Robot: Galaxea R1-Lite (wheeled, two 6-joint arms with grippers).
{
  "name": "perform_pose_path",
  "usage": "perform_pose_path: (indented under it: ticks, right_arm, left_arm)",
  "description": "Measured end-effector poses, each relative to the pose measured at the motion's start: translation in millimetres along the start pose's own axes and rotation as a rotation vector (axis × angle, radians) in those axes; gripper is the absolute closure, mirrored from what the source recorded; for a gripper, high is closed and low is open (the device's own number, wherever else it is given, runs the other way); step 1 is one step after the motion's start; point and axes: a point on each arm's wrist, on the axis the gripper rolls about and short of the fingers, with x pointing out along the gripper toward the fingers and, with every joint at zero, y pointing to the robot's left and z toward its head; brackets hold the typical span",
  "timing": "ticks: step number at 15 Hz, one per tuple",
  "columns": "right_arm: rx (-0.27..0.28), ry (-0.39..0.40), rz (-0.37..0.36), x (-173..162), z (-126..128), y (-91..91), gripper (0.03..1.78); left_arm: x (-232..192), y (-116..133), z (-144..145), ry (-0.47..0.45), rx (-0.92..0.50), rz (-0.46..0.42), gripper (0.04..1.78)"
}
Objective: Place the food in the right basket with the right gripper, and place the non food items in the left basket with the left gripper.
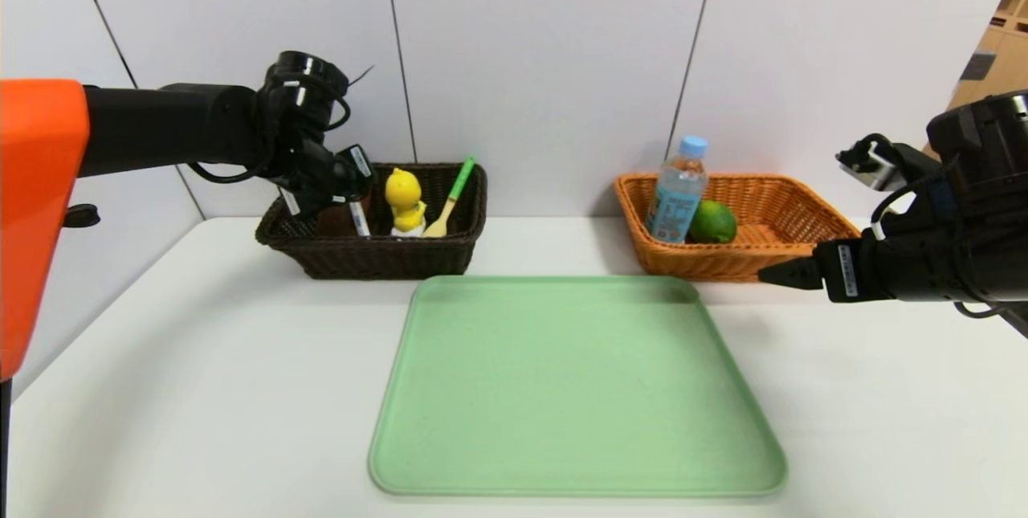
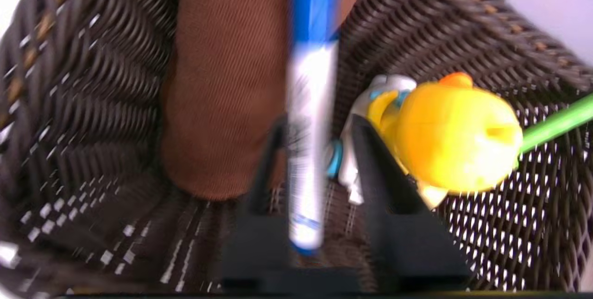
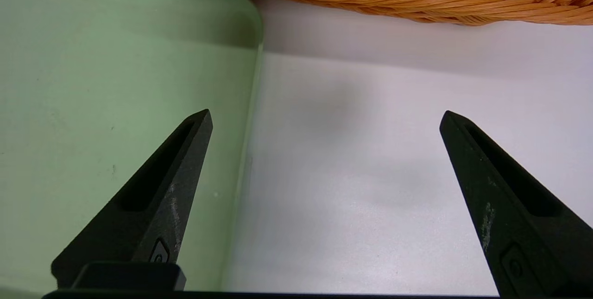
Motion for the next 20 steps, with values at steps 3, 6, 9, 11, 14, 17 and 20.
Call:
perform_pose_path:
  ticks: [3,6,9,11,14,17,20]
  right_arm:
    - [0.0,0.009,0.001,1.0,-2.3,0.2,0.11]
    - [-0.001,0.002,-0.006,-0.2,-1.0,-0.7,0.11]
    - [-0.019,-0.048,-0.037,-10.0,11.2,-7.8,0.11]
    - [-0.077,-0.079,-0.093,-25.6,18.8,-12.8,0.11]
    - [-0.071,-0.124,-0.17,-51.6,23.7,-18.5,0.11]
    - [-0.04,-0.181,-0.217,-79.0,13.5,-25.8,0.11]
    - [-0.027,-0.239,-0.251,-106.1,-17.4,-23.7,0.11]
  left_arm:
    - [5.3,-1.6,0.5,-0.017,-0.001,-0.011,0.89]
    - [-7.9,-4.5,8.2,-0.046,-0.001,-0.031,0.65]
    - [-65.5,-9.2,30.8,-0.146,0.08,-0.098,0.48]
    - [-121.1,-5.9,44.4,-0.234,0.172,-0.142,0.4]
    - [-205.5,17.8,54.5,-0.362,0.284,-0.149,0.31]
    - [-270.2,59.5,50.2,-0.458,0.267,-0.06,0.25]
    - [-316.4,97.0,18.2,-0.509,0.244,0.028,0.2]
